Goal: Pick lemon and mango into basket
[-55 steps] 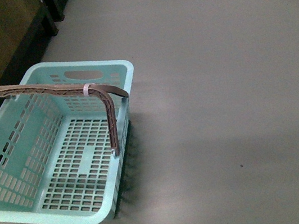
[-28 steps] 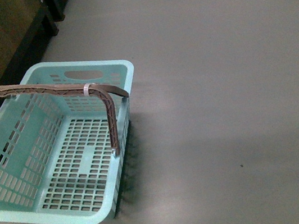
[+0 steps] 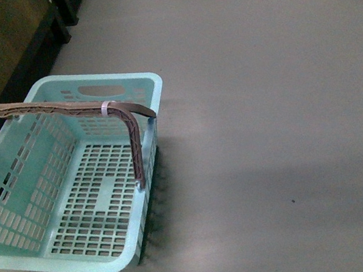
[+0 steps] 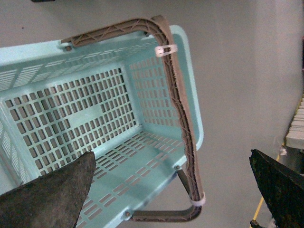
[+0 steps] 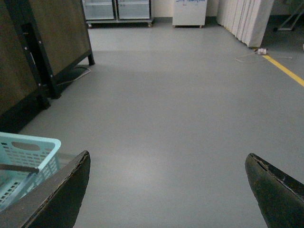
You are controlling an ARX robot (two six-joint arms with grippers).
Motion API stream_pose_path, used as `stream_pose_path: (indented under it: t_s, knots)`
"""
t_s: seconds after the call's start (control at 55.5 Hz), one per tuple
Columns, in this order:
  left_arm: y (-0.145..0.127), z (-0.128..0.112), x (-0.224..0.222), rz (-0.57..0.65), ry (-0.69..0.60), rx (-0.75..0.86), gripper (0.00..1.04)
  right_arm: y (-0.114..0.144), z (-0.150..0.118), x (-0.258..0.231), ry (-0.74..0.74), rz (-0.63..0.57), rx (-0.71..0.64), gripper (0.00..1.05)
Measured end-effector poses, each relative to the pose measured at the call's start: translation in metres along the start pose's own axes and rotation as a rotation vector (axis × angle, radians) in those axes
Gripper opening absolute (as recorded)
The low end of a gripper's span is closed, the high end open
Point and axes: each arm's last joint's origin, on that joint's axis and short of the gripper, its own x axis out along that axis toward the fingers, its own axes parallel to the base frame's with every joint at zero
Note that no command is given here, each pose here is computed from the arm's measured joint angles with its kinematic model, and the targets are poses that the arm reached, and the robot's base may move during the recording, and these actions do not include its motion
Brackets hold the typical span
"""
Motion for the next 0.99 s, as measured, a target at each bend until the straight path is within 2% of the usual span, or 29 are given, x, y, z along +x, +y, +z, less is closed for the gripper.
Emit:
stream_pose_path:
  t_s: [0.198,0.685,0.829,0.991]
  knots:
    - [-0.018,-0.019,0.058,0.064,0.040,-0.010,0.98,0.000,0.000,0.000,0.000,0.000,0.000,0.96]
    - [-0.054,-0.046,0.142,0.093,0.053,0.005,0.97,0.000,0.000,0.000,0.000,0.000,0.000,0.96]
    - [-0.065,-0.051,0.158,0.089,0.057,0.009,0.74,0.000,0.000,0.000,0.000,0.000,0.000,0.96]
    - [-0.065,-0.056,0.172,0.112,0.065,0.009,0.50,0.000,0.000,0.000,0.000,0.000,0.000,0.96]
